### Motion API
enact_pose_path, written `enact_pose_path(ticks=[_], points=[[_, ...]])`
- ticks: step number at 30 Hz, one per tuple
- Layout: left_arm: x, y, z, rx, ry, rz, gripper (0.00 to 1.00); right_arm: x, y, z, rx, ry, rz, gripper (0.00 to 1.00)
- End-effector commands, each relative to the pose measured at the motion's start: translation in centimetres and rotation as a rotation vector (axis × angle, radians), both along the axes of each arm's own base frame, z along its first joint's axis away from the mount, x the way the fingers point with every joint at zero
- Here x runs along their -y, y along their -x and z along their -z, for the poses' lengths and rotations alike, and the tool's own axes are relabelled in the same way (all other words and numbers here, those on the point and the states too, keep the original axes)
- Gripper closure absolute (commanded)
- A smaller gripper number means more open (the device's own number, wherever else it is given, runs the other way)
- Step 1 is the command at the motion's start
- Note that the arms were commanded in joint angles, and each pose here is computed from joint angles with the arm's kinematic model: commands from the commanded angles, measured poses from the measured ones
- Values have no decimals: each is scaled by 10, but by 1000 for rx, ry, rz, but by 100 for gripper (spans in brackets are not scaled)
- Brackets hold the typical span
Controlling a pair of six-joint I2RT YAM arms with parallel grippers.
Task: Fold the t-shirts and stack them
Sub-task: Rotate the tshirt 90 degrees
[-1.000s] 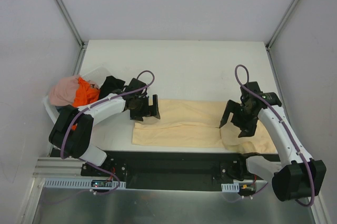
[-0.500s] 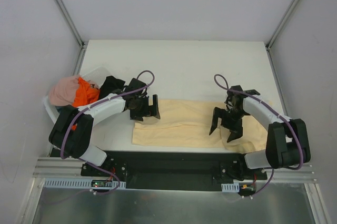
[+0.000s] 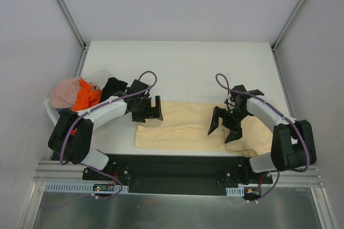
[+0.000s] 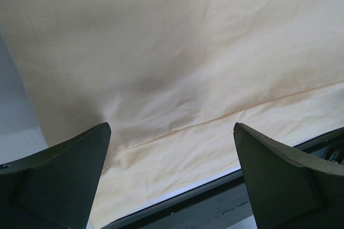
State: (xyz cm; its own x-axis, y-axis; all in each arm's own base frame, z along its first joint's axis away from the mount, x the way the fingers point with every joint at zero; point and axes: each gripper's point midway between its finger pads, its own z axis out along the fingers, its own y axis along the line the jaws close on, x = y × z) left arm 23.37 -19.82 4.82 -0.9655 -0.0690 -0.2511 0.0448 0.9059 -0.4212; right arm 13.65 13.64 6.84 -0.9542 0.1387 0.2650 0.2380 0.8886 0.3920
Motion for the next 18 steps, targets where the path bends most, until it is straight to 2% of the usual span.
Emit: enact_pose_path(ticks=[1,3,4,7,14,16,18], points=[[-1,-6,-14,53,4,12,1,33,-37,-38,212,103,137,4],[0,-8,-14,55,3,18,1,51,-51,-42,277,119,237,4],[0,-9,-14,55,4,20,1,72,-61,-45,312,129,353,4],[3,-12,-15,53,10,34,1,114,-70,-33,311,183,556,4],[9,-16,-12,37,17,52,1,143,-93,4,195,217,657,3],[9,-16,-9,29,12,51,1,156,-107,17,162,233,675,4],[9,-15,-5,16,8,54,1,160,-127,29,146,189,691,3]])
